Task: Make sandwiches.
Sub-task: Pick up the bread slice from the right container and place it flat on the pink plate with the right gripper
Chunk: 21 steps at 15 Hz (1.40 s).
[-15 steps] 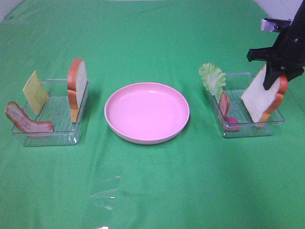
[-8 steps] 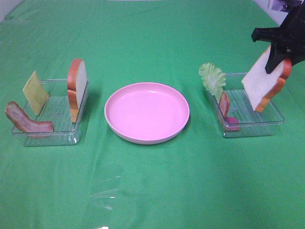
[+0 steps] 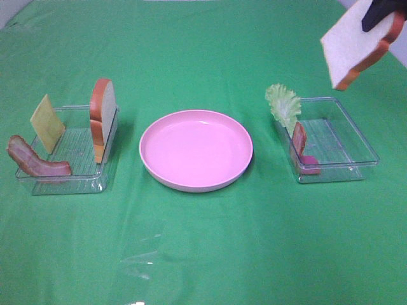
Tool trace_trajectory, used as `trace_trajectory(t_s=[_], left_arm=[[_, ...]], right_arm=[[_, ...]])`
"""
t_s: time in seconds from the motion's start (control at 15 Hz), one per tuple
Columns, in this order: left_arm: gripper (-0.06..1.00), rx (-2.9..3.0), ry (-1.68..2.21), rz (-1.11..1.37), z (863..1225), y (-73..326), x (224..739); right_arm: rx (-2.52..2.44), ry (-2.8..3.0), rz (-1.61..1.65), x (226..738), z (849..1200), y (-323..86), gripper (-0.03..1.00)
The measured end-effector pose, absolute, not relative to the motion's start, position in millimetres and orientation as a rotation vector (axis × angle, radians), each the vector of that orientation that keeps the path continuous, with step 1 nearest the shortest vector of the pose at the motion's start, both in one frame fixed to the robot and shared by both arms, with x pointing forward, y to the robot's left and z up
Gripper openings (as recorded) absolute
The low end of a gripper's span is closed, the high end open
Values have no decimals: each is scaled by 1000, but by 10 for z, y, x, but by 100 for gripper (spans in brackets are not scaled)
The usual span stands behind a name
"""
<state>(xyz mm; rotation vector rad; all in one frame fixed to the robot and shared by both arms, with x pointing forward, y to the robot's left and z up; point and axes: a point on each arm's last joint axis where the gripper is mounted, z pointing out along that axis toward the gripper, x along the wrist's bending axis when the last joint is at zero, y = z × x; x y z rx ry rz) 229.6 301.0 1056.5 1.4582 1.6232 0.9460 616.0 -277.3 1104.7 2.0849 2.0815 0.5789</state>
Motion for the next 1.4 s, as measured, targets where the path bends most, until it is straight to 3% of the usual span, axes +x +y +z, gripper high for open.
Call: trace_trajectory(t_s=[0.4, 0.53, 1.07, 1.4], left_arm=[[99, 1458, 1623, 946, 10565, 3010, 2296], [99, 1458, 1623, 946, 10565, 3010, 2296], [99, 1458, 1623, 946, 10565, 3010, 2296], [99, 1458, 1623, 946, 10565, 3010, 2296]], right_arm=[[1899, 2292, 848, 6033, 11079, -1612, 23], [1961, 2365, 974, 6077, 10877, -1247, 23], [2199, 2469, 848, 6361, 9943, -979, 23], [2264, 2495, 781, 6399, 9585, -860, 23]])
